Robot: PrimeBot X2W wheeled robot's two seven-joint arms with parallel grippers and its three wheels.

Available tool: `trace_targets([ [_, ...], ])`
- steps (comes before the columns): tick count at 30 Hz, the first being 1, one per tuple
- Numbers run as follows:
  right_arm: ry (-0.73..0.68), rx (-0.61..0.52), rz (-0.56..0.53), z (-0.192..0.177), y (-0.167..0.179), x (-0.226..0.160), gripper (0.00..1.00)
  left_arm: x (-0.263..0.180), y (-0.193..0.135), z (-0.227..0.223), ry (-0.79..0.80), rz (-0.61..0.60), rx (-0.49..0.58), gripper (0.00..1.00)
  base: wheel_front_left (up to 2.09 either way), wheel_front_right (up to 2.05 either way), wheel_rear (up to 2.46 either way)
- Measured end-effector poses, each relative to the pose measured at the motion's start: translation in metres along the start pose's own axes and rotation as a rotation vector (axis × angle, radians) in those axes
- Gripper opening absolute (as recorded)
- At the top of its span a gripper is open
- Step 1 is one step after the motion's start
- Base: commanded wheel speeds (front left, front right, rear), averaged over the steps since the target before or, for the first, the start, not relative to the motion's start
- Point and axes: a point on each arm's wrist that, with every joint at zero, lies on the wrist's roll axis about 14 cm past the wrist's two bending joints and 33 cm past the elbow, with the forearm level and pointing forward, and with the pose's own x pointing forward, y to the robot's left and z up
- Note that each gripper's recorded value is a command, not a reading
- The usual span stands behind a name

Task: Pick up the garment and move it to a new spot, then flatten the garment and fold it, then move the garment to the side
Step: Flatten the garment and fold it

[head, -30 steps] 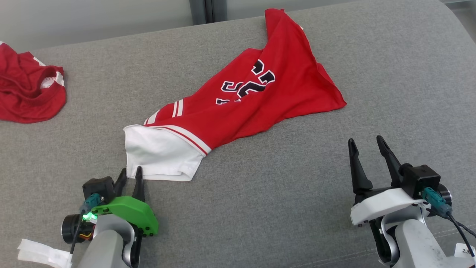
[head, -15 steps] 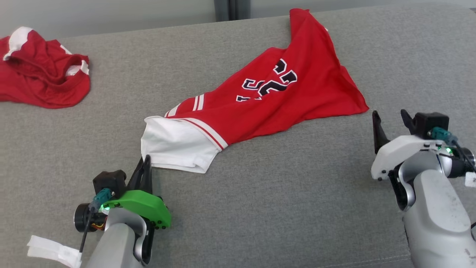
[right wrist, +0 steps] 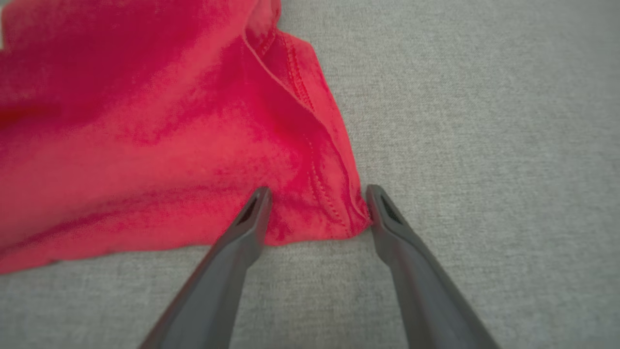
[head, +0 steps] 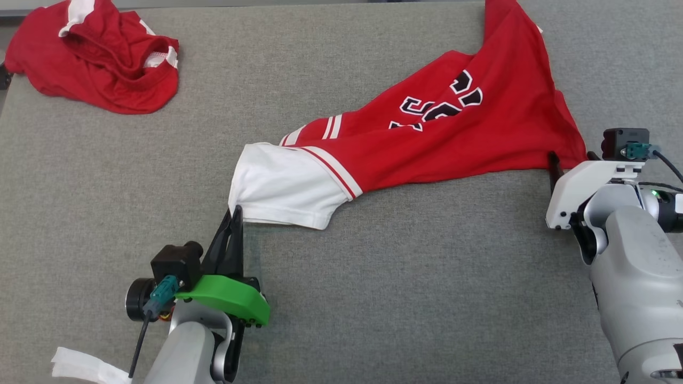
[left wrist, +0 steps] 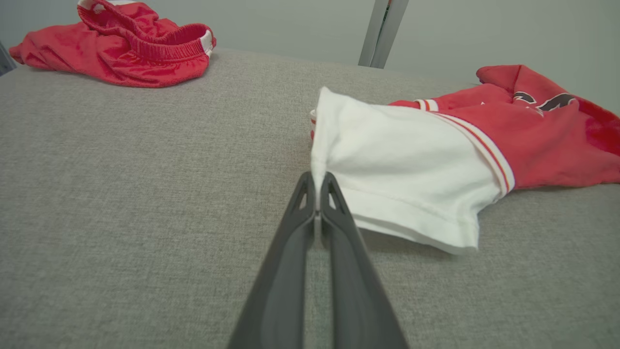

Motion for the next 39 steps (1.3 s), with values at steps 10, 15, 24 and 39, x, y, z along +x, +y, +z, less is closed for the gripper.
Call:
trace_targets([
  [10, 0.003, 0.055, 0.024, 0.001, 0.007, 0.004, 0.00, 0.006, -0.010, 0.024, -0.079, -0.028, 0.017, 0.00, 0.00, 0.00, 0.00],
  [15, -0.066, 0.088, 0.055, 0.013, 0.018, -0.004, 0.00, 0.010, -0.013, 0.056, -0.169, -0.055, 0.054, 0.00, 0.00, 0.00, 0.00],
  [24, -0.296, 0.166, 0.153, 0.062, 0.041, -0.041, 0.00, 0.001, -0.038, 0.149, -0.424, -0.150, 0.132, 0.00, 0.00, 0.00, 0.00],
  [39, -0.938, 0.088, 0.177, 0.201, -0.006, -0.222, 0.00, -0.122, -0.115, 0.343, -0.979, -0.361, 0.324, 0.00, 0.00, 0.00, 0.00],
])
